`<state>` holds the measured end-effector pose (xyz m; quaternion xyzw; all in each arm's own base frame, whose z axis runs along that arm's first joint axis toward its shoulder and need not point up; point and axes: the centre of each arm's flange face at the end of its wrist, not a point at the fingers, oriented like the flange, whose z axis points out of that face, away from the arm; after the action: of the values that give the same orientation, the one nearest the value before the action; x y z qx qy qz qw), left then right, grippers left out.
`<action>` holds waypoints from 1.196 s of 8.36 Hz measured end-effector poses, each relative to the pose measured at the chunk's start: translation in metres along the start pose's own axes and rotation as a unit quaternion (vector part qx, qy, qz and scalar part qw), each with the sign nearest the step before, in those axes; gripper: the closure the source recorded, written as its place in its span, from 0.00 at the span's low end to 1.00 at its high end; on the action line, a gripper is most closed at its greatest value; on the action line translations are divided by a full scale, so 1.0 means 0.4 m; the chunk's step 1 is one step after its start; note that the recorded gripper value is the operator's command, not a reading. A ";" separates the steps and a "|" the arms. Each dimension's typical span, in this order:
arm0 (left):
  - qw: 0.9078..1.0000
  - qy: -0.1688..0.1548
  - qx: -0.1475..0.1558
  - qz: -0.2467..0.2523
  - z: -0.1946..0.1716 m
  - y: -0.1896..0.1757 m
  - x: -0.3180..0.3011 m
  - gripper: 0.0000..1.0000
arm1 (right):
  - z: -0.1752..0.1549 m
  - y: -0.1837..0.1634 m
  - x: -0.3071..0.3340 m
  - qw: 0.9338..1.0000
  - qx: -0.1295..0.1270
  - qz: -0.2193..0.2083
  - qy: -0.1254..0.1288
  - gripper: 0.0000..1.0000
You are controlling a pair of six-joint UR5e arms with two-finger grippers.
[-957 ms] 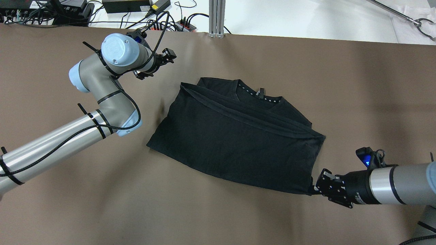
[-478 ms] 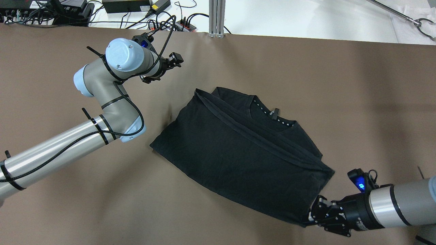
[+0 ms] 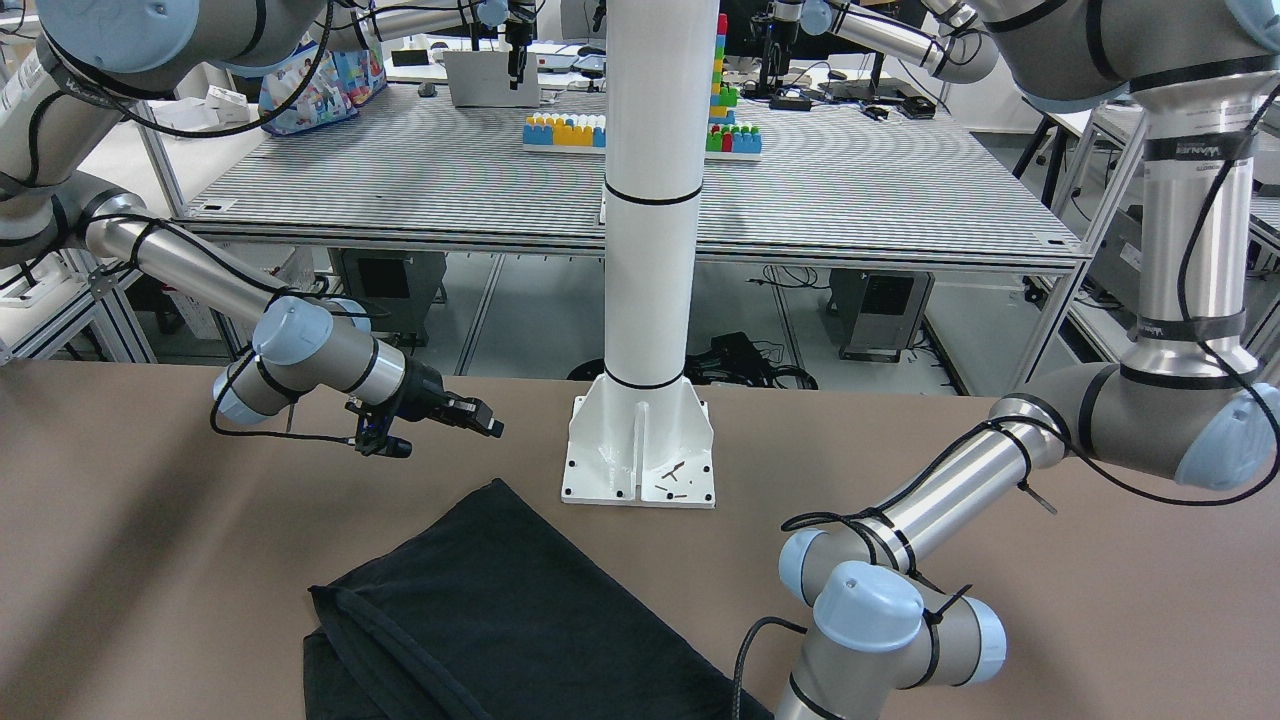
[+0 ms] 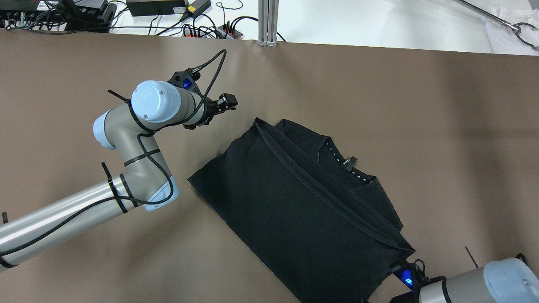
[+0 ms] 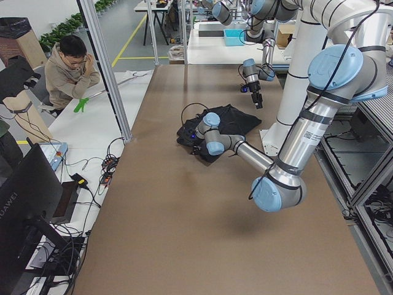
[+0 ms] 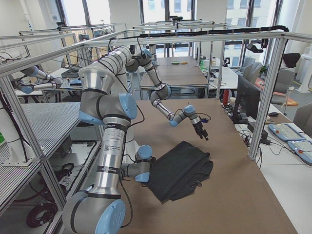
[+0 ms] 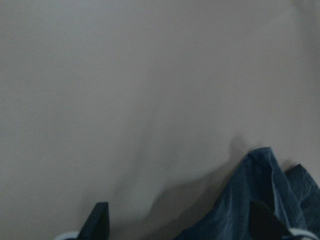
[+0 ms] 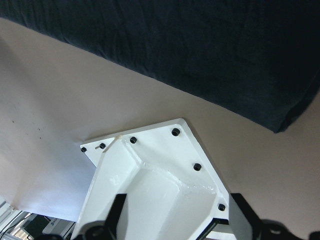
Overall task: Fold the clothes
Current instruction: 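Pull the folded shirt with the right gripper, rotating it on the table, then grasp the shirt corner nearest the left gripper with the left gripper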
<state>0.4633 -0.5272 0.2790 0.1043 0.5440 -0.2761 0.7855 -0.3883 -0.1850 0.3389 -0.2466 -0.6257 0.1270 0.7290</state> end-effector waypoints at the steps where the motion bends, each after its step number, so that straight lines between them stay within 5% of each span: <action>1: 1.000 0.001 -0.009 0.002 -0.040 0.039 -0.057 0.01 | 0.006 -0.010 -0.004 1.000 0.019 -0.001 -0.009 0.05; 4: 0.999 -0.023 -0.027 0.002 -0.038 0.162 -0.186 0.06 | 0.002 -0.053 -0.015 0.996 0.076 -0.005 -0.035 0.05; 6: 0.999 -0.031 -0.030 0.010 -0.015 0.236 -0.218 0.14 | -0.002 -0.062 -0.018 0.995 0.087 -0.006 -0.041 0.05; 10: 0.999 -0.034 -0.031 0.013 -0.005 0.262 -0.229 0.48 | -0.005 -0.067 -0.020 0.995 0.090 -0.005 -0.043 0.05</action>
<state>0.4958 -0.4102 0.3473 0.0772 0.5236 -0.2525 0.8100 -0.3913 -0.2119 0.3457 -0.1711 -0.6434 0.1900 0.7216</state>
